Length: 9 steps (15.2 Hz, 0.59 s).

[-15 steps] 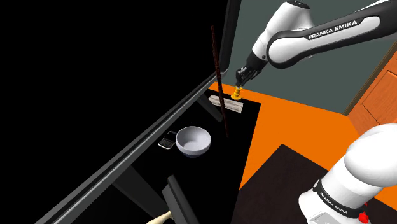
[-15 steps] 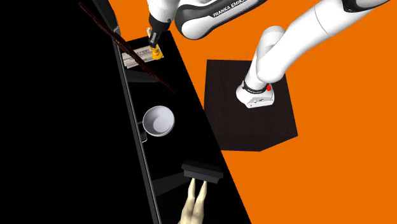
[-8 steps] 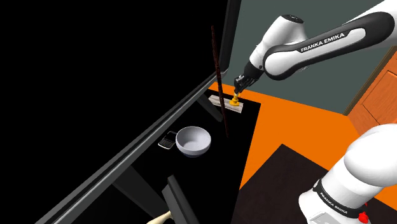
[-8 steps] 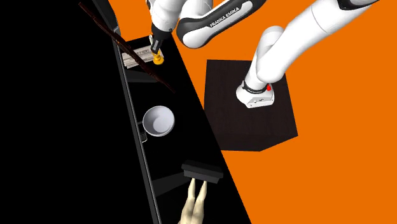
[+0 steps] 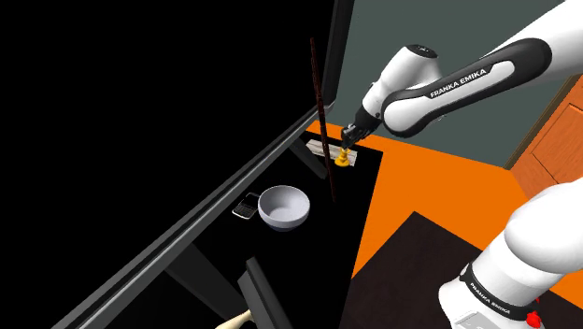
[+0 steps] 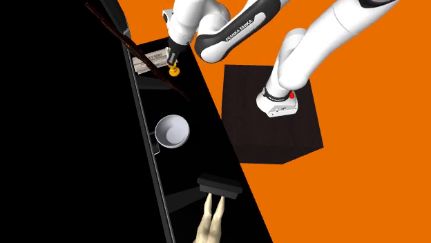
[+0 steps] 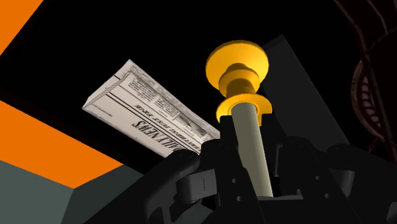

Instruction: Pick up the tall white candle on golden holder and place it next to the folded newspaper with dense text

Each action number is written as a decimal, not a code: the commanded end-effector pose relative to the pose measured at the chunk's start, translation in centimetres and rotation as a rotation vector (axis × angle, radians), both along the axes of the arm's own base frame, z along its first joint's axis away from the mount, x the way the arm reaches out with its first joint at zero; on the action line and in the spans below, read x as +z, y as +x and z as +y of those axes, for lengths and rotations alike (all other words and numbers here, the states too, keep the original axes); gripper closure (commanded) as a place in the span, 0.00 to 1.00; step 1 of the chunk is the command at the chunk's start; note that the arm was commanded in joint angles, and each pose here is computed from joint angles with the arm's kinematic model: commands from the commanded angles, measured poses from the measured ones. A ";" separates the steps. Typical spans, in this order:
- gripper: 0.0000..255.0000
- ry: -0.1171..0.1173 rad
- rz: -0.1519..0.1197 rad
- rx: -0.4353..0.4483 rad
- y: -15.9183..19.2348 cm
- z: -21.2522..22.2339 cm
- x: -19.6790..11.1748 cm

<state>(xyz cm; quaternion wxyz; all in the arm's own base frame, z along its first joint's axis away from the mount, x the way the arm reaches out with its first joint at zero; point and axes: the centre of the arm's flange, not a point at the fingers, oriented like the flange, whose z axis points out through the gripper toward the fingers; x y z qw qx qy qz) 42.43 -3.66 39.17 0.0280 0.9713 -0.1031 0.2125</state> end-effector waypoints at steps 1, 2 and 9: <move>1.00 0.000 -0.001 0.000 0.0 0.0 -1.0; 1.00 0.000 -0.001 0.000 0.0 0.0 -1.6; 1.00 0.000 -0.001 0.000 0.0 0.0 -5.3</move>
